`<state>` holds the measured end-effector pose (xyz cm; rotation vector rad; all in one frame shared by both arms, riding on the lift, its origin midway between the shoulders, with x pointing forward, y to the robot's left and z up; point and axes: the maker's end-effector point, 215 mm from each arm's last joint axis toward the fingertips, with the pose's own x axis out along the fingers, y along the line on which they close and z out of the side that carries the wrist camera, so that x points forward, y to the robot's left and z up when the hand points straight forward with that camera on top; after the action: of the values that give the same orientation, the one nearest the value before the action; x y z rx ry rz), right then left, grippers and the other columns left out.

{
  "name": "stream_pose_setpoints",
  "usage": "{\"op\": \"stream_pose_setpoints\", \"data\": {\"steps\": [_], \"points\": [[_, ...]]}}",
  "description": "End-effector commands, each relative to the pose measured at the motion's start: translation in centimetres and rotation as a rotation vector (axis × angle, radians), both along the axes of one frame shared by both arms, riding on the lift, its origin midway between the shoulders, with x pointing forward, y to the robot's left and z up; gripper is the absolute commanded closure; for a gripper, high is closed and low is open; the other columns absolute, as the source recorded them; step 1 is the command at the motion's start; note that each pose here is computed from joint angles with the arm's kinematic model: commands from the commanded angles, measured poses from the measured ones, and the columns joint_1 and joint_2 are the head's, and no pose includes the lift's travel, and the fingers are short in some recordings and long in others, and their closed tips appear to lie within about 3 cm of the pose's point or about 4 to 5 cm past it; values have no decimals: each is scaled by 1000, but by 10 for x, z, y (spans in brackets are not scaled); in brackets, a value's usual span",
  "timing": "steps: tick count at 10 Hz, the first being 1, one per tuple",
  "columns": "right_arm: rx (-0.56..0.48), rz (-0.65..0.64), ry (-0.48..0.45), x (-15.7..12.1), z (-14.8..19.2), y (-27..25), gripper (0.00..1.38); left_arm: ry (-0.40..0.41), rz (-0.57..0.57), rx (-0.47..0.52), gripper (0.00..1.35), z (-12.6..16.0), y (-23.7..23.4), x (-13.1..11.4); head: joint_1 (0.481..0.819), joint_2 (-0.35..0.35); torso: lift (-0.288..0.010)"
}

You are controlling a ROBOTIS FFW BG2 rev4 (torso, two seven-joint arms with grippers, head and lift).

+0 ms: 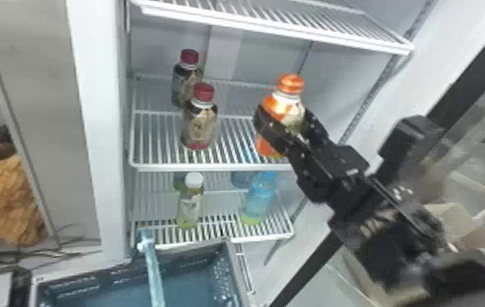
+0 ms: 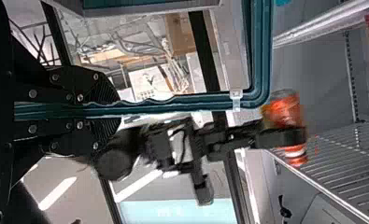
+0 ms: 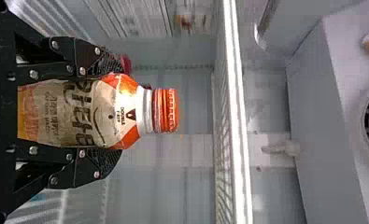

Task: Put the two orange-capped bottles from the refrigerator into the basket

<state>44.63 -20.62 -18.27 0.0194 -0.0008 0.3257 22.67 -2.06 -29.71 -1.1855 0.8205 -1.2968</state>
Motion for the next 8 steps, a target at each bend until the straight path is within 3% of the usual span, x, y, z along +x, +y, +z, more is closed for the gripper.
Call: {"op": "stream_pose_setpoints", "data": {"steps": [1, 4, 8], "points": [[0, 68, 140, -38, -23, 21, 947, 1, 0, 0, 1197, 0, 0, 0, 695, -350, -40], [-19, 125, 369, -84, -85, 30, 947, 1, 0, 1, 1197, 0, 0, 0, 695, -350, -40], [89, 336, 590, -142, -124, 93, 947, -5, -7, 3, 1197, 0, -2, 0, 695, -350, -40]]}}
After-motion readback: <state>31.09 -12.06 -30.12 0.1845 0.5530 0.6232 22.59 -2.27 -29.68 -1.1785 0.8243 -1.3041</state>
